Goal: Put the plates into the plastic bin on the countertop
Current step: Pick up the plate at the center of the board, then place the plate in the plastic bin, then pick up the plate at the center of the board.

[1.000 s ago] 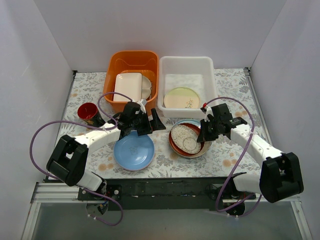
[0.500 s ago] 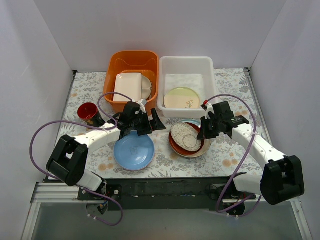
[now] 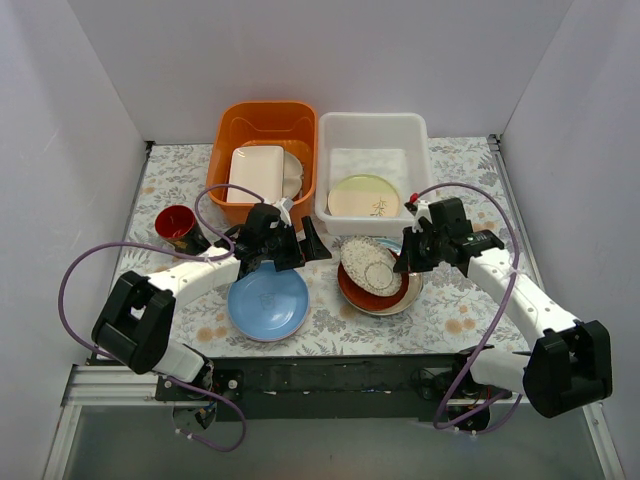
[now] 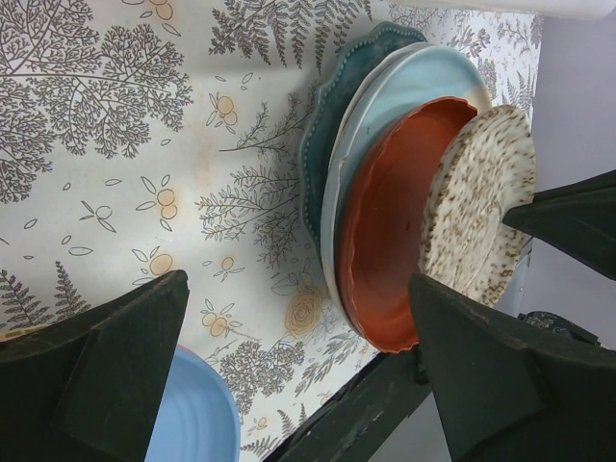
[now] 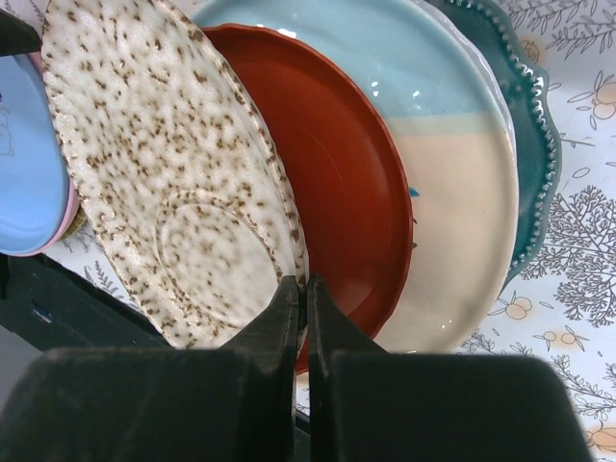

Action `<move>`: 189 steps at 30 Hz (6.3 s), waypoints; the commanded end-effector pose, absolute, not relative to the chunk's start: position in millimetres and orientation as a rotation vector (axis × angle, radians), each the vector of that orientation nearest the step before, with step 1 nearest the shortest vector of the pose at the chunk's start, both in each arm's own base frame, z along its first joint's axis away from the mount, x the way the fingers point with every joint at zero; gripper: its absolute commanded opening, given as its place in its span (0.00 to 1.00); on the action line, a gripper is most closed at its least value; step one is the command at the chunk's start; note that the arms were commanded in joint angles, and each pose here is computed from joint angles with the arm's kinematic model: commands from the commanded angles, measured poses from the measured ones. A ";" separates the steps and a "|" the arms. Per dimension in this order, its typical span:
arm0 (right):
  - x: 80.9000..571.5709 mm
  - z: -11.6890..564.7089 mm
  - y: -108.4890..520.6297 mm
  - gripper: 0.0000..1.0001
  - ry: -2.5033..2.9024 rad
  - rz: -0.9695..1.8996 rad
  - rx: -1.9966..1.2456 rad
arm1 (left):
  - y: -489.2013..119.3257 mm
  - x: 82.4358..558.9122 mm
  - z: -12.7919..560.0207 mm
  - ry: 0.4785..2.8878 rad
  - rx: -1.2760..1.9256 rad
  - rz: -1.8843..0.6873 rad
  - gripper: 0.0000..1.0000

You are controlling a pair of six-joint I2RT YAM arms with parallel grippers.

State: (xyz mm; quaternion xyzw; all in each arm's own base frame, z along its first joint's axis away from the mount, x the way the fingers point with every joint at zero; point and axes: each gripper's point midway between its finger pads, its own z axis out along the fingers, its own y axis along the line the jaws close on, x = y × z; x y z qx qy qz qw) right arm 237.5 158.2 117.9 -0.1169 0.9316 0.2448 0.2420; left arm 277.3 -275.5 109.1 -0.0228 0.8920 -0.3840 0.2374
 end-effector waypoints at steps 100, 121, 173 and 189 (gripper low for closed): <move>495.3 193.5 193.3 0.01 2.261 0.711 -0.151 | -273.3 268.8 119.2 2.408 -0.029 -1.095 0.98; 485.8 131.8 186.8 0.01 2.416 0.664 -0.163 | -274.2 266.2 115.8 2.412 -0.031 -1.109 0.98; 474.0 155.7 174.0 0.76 2.347 0.591 -0.149 | -279.0 266.3 124.2 2.402 -0.011 -1.143 0.98; 454.5 206.9 175.8 0.76 2.274 0.630 -0.175 | -301.4 260.1 121.0 2.416 0.023 -1.189 0.98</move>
